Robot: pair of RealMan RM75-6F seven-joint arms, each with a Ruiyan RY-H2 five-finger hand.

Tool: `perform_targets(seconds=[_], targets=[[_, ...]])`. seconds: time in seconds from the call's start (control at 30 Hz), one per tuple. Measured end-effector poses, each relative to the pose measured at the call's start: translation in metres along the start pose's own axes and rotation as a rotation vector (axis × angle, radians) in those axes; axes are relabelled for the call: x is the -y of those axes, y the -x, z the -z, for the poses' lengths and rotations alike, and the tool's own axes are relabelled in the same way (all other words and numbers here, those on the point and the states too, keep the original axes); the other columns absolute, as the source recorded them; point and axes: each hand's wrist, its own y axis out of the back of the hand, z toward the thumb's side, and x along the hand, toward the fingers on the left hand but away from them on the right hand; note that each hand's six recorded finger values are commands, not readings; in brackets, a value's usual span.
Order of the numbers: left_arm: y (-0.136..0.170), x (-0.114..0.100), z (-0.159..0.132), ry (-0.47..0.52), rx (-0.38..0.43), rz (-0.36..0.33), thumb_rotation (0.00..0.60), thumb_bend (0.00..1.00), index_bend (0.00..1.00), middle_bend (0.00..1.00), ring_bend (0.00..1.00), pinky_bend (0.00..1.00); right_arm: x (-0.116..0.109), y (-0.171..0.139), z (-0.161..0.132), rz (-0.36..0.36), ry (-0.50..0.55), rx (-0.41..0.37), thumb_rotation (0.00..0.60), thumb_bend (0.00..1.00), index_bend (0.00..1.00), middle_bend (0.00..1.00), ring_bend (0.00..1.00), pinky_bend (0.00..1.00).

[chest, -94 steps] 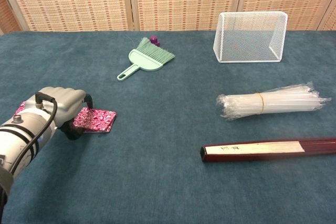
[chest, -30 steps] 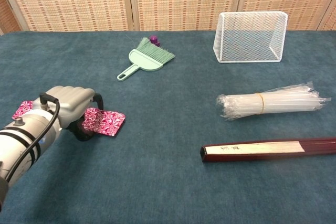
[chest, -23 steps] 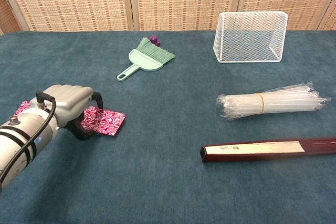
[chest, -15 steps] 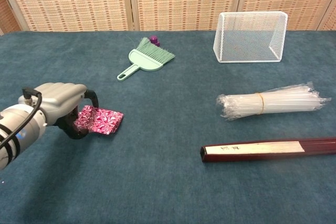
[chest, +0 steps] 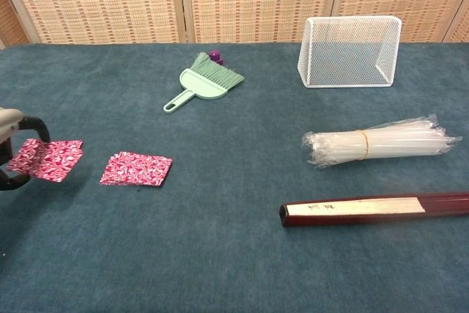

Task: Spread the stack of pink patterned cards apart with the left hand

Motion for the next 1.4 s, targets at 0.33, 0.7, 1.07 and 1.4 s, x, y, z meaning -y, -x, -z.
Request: perform_targets(seconds=[0.33,0.7,1.07,1.4], targets=[[0.010,0.029,0.036,-0.021,-0.098,0.042,0.600,0.33,0.50,1.00,1.00,1.00,0.000,0.000,0.000,0.005,-0.002,0.002,0.600,0.46,0.65,0.58,0.52,0.80],[0.010,0.042,0.028,-0.030,-0.106,0.073,0.600,0.33,0.27,1.00,1.00,1.00,0.000,-0.001,0.000,0.005,0.000,0.002,0.600,0.46,0.65,0.58,0.52,0.80],[0.009,0.043,0.035,-0.041,-0.143,0.067,0.600,0.34,0.08,1.00,1.00,1.00,0.000,-0.001,0.000,0.005,-0.002,0.001,0.600,0.46,0.65,0.58,0.52,0.80],[0.019,0.015,0.043,-0.029,-0.122,-0.059,0.600,0.31,0.15,0.85,0.95,0.97,0.000,-0.001,0.001,0.008,-0.002,0.003,0.600,0.46,0.65,0.58,0.52,0.80]])
